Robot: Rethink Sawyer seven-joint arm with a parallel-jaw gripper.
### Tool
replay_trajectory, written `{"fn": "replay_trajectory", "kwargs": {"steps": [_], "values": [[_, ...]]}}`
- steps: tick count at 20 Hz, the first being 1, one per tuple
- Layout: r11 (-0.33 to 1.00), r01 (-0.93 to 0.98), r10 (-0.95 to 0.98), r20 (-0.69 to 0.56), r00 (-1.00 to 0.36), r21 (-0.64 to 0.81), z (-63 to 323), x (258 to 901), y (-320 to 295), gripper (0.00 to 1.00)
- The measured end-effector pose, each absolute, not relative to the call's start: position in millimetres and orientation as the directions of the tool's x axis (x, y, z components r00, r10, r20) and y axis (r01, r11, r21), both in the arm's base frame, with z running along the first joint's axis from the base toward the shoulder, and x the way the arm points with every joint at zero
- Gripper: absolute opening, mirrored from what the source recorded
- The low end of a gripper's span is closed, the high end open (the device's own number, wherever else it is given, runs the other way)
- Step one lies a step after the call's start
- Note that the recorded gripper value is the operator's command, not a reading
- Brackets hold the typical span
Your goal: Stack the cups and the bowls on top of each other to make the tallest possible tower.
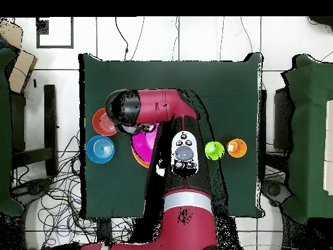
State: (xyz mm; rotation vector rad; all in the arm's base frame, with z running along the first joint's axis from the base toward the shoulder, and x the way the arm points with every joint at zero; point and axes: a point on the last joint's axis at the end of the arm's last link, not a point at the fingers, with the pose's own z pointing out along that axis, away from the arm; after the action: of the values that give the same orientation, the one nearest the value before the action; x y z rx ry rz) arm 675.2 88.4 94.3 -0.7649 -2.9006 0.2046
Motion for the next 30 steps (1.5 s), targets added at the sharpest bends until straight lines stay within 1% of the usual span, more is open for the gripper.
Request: {"fn": "replay_trajectory", "kwargs": {"steps": [10,17,18,21,25,30], "values": [[0.835,0.520,0.541,0.090,-0.836,-0.181,104,675,74,1.00],[0.815,0.546,0.575,0.150,-0.804,-0.193,154,671,85,1.00],[0.807,0.561,0.588,0.163,-0.793,-0.184,177,671,85,1.00],[0.795,0.583,0.606,0.169,-0.777,-0.168,209,669,81,1.00],[0.770,0.623,0.638,0.159,-0.753,-0.141,245,666,64,1.00],[0.717,0.687,0.697,0.147,-0.702,-0.119,276,651,22,1.00]]}}
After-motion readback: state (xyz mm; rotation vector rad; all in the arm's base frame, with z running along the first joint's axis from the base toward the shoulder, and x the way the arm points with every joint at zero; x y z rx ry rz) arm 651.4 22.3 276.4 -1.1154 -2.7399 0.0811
